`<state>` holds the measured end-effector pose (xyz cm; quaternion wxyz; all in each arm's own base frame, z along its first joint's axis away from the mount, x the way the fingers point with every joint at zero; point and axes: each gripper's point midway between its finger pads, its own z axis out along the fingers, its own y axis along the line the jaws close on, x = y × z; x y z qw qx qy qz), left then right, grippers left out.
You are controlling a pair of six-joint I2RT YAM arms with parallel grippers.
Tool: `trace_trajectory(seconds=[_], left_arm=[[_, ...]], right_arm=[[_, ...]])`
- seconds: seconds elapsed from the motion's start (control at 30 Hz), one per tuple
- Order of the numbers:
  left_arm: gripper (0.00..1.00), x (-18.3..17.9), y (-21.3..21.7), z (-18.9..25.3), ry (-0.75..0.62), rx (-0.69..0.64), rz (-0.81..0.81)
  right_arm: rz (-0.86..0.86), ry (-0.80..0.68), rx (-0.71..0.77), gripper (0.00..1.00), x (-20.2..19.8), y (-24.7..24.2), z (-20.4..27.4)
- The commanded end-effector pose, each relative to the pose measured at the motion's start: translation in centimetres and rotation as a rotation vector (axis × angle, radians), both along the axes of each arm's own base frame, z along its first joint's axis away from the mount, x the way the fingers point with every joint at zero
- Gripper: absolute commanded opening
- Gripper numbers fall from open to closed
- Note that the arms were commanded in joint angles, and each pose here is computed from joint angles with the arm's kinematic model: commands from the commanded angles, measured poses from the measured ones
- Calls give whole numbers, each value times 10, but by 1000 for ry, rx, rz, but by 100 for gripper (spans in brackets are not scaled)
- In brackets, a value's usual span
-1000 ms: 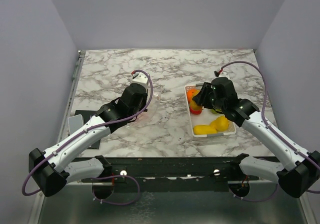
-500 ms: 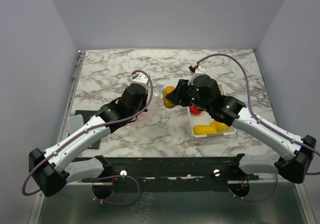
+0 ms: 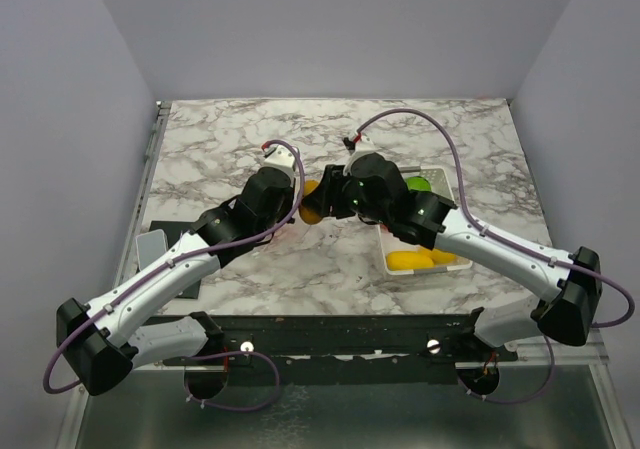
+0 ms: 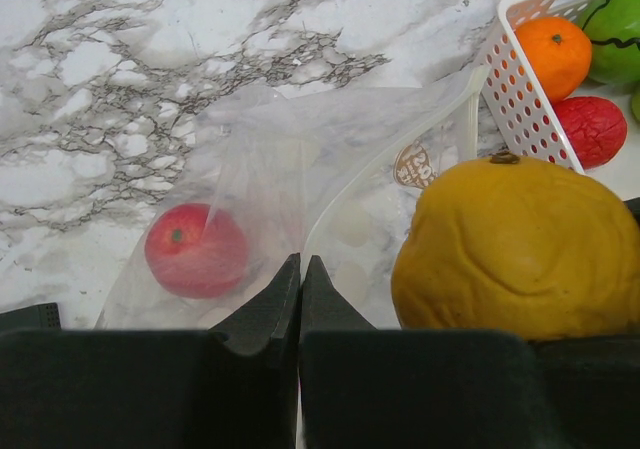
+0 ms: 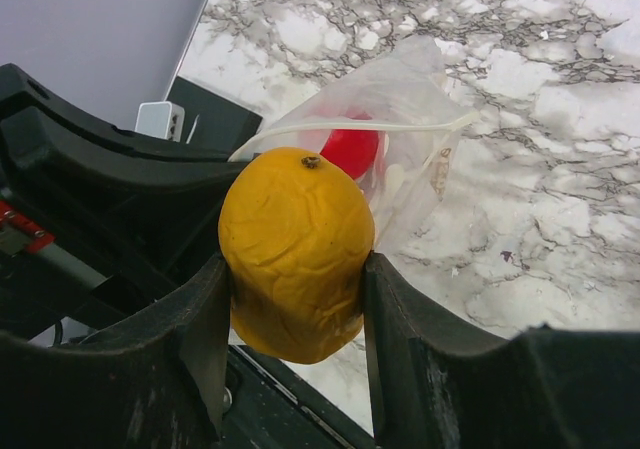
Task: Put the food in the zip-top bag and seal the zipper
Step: Place the fake fruit in the zipper food storage bag.
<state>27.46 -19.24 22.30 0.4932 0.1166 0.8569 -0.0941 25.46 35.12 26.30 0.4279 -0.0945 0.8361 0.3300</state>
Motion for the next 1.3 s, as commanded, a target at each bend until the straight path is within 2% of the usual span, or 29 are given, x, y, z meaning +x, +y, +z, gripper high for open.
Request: trace_trajectory(seconds=[0.0,0.3,0.43,0.57,0.73,0.83,1.03,1.27], left_arm=[[0,-1,-1,4,-13,-27,-14],[0,-2,-1,5,-14,-31,-16],[0,-2,0,6,-20,-31,-11],[0,-2,0,6,-21,-29,-10],[0,-1,0,5,-18,-25,-11],[0,-1,0,5,-18,-24,-8],[0,-1,0,3,-15,-20,-8],[0,-1,0,1,-10,-16,-10]], right_arm=[[0,13,48,5,2,15,4],[4,86,-21,5,4,23,-34],[-6,112,-55,14,3,22,-53],[-21,121,-87,29,2,17,-63],[-45,103,-90,62,1,8,-56],[-67,85,-88,74,0,-1,-48],[-123,47,-70,80,-3,-25,-31],[-226,11,-81,75,-8,-65,-20]])
